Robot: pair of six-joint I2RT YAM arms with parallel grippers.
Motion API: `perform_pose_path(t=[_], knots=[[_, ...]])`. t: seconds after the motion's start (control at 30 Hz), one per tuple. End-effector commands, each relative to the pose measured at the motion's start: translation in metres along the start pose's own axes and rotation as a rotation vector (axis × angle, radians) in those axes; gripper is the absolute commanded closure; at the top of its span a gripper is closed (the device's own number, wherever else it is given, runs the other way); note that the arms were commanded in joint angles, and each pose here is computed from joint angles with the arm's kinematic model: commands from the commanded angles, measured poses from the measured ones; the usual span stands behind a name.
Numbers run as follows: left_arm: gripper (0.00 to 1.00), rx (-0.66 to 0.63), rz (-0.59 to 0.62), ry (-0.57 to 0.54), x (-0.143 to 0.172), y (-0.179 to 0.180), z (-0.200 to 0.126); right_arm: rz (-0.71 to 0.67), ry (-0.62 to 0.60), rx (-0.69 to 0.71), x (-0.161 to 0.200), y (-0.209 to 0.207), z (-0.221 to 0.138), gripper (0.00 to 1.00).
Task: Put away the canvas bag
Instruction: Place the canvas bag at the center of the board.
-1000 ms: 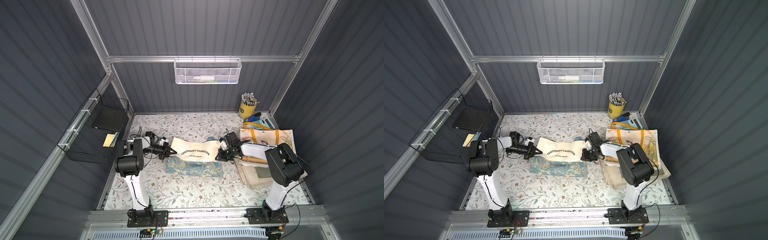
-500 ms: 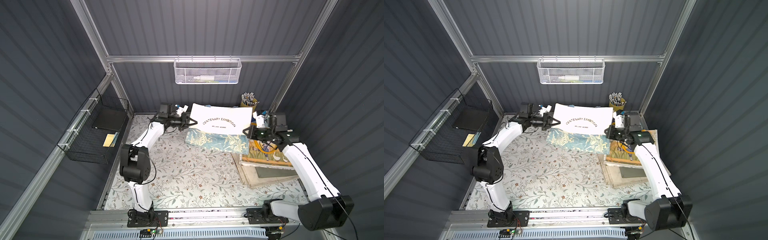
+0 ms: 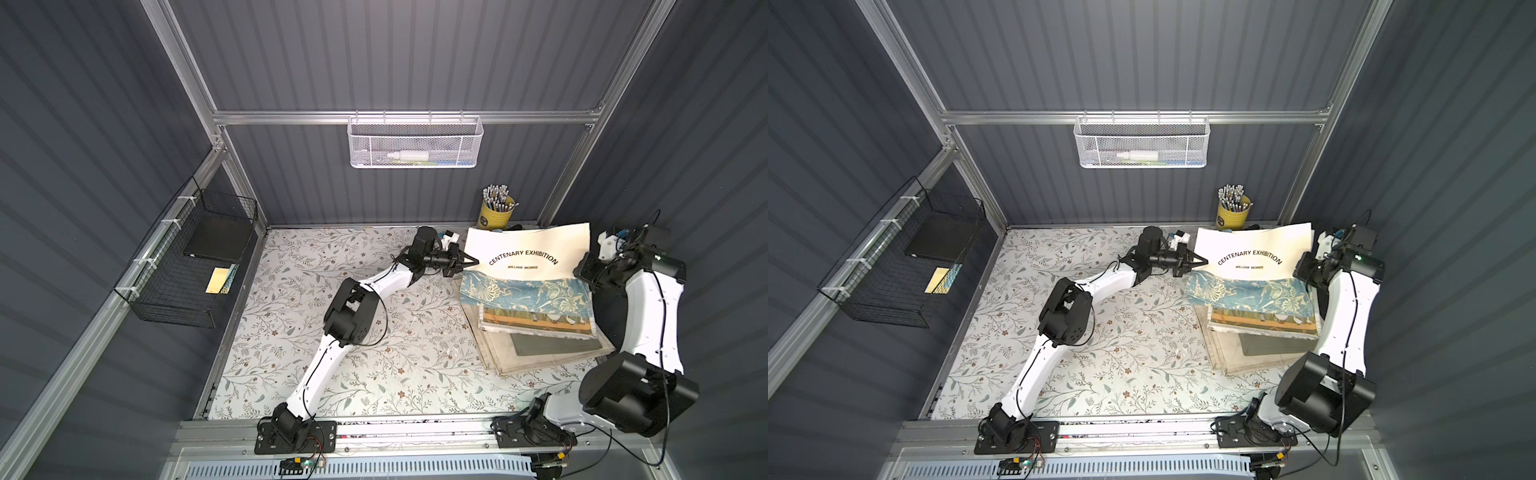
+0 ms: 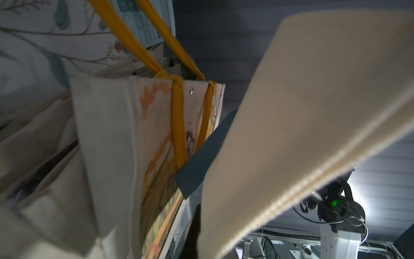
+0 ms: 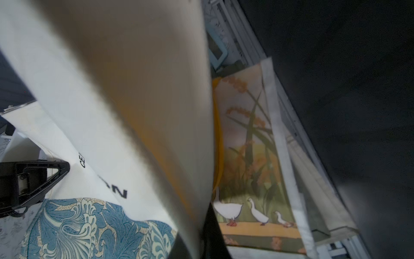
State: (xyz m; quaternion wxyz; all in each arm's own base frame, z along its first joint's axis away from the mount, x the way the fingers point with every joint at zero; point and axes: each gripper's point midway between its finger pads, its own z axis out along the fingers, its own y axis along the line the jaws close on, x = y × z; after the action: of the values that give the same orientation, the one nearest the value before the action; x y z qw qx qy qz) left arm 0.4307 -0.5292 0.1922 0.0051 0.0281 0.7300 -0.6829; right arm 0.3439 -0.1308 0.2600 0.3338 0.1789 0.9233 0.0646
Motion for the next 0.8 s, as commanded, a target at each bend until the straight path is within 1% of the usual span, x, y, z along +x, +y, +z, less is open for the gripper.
perform_pose_path(t=[0.0,0.1,0.17,0.23,0.3,0.33,0.37,0.4,0.43,0.47,0.5,0.57,0.63,0.7,0.77], knots=[[1.0,0.069,-0.026,0.024,0.014,-0.02,0.028,0.009,-0.02,0.129,-0.009,-0.039,0.014,1.0],[1.0,0.029,-0.049,0.034,0.029,0.012,0.042,0.044,0.018,0.188,0.009,-0.068,0.041,1.0],[1.0,-0.029,-0.057,0.036,0.038,0.039,0.045,0.051,0.025,0.244,0.023,-0.089,0.06,1.0],[1.0,-0.109,-0.049,0.044,0.046,0.073,0.048,0.091,0.049,0.278,0.038,-0.109,0.076,1.0],[1.0,-0.153,-0.055,0.046,0.052,0.098,0.049,0.111,0.051,0.299,0.046,-0.123,0.09,0.93],[0.91,-0.168,-0.04,0.034,0.051,0.109,0.048,0.109,0.047,0.269,0.048,-0.123,0.099,0.89],[0.74,-0.193,-0.023,0.04,0.053,0.118,0.047,0.103,0.047,0.237,0.05,-0.122,0.107,0.82],[0.39,-0.222,0.023,0.054,0.053,0.124,0.046,0.101,0.05,0.222,0.05,-0.121,0.113,0.71],[0.01,-0.252,0.076,0.055,0.051,0.126,0.044,0.108,0.039,0.234,0.047,-0.124,0.115,0.51],[0.0,-0.275,0.124,0.057,0.051,0.124,0.042,0.103,0.021,0.244,0.043,-0.125,0.113,0.28],[0.0,-0.279,0.179,0.051,0.049,0.114,0.04,0.087,-0.015,0.271,0.036,-0.128,0.105,0.02],[0.0,-0.284,0.285,0.013,0.044,0.088,0.032,0.075,-0.102,0.319,0.021,-0.128,0.083,0.01],[0.0,-0.316,0.406,-0.041,0.039,0.061,0.018,0.055,-0.198,0.319,0.004,-0.119,0.058,0.01],[0.0,-0.367,0.518,-0.084,0.038,0.035,0.0,0.043,-0.264,0.318,-0.008,-0.108,0.035,0.01],[0.0,-0.436,0.617,-0.104,0.04,0.015,-0.019,0.027,-0.314,0.323,-0.017,-0.094,0.011,0.01]])
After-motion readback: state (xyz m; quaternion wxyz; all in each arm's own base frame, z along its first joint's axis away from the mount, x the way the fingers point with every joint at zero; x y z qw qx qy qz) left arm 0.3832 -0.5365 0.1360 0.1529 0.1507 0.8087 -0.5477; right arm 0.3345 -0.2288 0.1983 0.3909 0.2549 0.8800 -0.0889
